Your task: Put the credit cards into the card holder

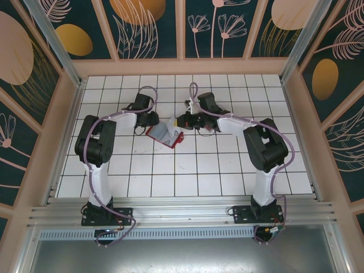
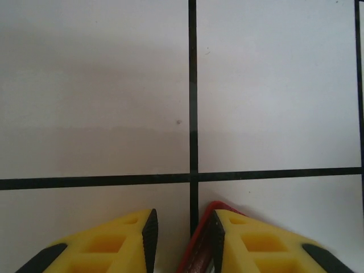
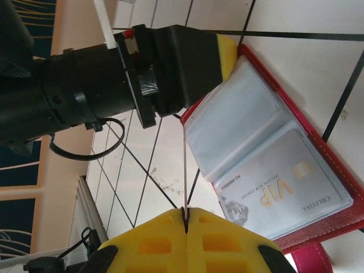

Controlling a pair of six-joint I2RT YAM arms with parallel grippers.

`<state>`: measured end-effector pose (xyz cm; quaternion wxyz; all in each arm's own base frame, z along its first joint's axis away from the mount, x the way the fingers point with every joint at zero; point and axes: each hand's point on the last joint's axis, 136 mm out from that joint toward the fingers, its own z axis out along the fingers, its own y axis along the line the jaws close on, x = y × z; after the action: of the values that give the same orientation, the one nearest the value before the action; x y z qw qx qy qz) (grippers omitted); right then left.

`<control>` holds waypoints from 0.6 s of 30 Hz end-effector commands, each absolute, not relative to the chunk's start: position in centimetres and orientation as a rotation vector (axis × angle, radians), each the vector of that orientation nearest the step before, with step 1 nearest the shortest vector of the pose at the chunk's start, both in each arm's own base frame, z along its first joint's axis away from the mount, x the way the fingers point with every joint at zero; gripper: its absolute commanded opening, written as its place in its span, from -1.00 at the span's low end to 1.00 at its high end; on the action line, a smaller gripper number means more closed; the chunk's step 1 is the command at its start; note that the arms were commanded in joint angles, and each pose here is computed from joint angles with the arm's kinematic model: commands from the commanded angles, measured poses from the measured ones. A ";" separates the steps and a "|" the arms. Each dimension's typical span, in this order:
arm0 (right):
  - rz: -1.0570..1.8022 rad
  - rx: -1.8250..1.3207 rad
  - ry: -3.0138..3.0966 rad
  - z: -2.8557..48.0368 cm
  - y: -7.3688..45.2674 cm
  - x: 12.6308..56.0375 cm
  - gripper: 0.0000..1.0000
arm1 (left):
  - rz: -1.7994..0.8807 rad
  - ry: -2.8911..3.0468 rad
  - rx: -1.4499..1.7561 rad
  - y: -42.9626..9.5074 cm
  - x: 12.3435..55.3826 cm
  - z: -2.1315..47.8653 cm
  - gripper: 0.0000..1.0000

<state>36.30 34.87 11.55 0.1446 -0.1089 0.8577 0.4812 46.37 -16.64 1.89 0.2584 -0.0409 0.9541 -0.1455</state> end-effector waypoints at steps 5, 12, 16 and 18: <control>1.353 -0.206 2.486 11.3 37.6 35.0 -0.91 | -0.582 2.631 -0.184 -17.2 41.3 1.2 -0.43; 1.287 -0.101 2.504 8.5 35.8 35.1 -0.93 | -0.637 2.646 -0.273 -16.2 36.6 0.9 -0.44; 1.274 -0.109 2.532 7.7 35.2 34.5 -0.93 | -0.654 2.646 -0.297 -16.0 35.2 0.6 -0.44; 1.300 -0.120 2.524 7.7 35.3 34.2 -0.93 | -0.646 2.659 -0.296 -15.9 34.9 0.1 -0.44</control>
<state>34.10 35.14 6.85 0.1338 -0.0358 0.8869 0.4407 37.03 -15.98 1.75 0.2341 -0.0921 0.9400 -0.2304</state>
